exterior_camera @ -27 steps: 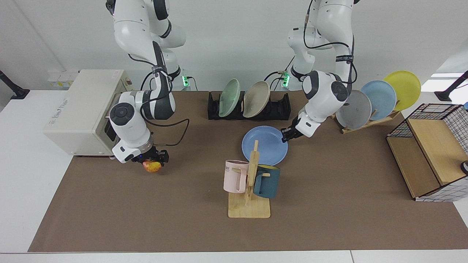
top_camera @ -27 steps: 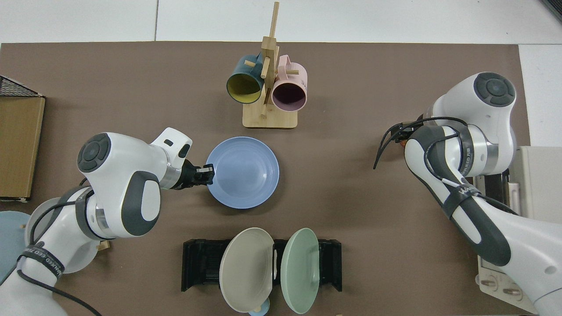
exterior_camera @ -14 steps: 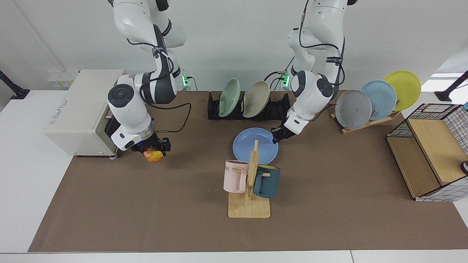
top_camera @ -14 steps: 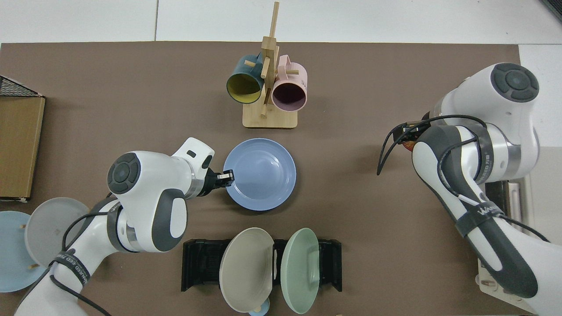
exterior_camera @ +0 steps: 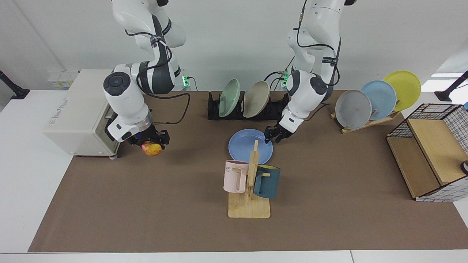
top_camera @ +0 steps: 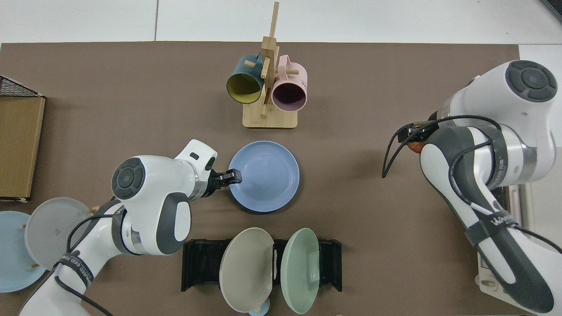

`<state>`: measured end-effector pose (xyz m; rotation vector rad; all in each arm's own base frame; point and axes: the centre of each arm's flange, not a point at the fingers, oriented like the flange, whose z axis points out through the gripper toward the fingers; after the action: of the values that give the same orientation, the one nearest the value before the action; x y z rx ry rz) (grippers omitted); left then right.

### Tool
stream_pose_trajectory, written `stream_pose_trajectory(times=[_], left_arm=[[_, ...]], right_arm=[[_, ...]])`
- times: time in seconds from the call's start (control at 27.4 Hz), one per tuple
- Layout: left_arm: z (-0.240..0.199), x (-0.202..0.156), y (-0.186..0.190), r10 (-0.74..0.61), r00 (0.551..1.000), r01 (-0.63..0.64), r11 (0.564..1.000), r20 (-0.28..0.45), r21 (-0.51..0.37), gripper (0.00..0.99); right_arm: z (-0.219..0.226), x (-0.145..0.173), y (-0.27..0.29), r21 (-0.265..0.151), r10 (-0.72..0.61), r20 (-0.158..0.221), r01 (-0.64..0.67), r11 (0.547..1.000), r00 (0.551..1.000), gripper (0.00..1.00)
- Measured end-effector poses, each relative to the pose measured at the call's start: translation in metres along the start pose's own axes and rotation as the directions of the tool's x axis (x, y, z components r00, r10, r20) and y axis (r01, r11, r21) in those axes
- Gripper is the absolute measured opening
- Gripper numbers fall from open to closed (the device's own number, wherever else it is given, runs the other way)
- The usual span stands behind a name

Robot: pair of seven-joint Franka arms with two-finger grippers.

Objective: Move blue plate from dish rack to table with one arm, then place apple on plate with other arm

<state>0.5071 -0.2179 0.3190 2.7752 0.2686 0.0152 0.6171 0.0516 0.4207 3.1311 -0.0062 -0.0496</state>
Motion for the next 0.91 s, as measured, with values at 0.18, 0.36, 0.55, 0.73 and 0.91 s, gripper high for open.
stream_pose_trajectory(times=[0.18,0.36,0.55,0.73,0.91], left_arm=[[-0.007,0.005,0.000,0.003,1.000,-0.003,1.000,-0.018,-0.003,0.952],[-0.036,0.022,-0.009,0.039,0.999,-0.039,0.998,-0.002,0.054,0.987],[-0.095,0.041,-0.020,0.091,0.992,-0.105,0.978,0.083,0.182,0.987],[-0.156,0.053,-0.024,0.111,0.989,-0.136,0.951,0.101,0.279,0.987],[-0.196,0.056,-0.026,0.130,0.982,-0.169,0.927,0.135,0.335,0.987]], right_arm=[[0.000,-0.001,-0.009,0.000,-0.012,0.004,0.012,1.000,1.000,0.78],[-0.003,-0.004,-0.020,0.000,-0.004,0.006,0.004,1.000,1.000,0.78],[-0.008,-0.008,-0.032,0.000,0.013,0.007,-0.013,1.000,1.000,0.78],[-0.008,-0.010,-0.044,-0.002,0.022,0.012,-0.022,1.000,1.000,0.78],[-0.009,-0.016,-0.067,-0.004,0.063,0.015,-0.063,0.998,0.998,0.78]])
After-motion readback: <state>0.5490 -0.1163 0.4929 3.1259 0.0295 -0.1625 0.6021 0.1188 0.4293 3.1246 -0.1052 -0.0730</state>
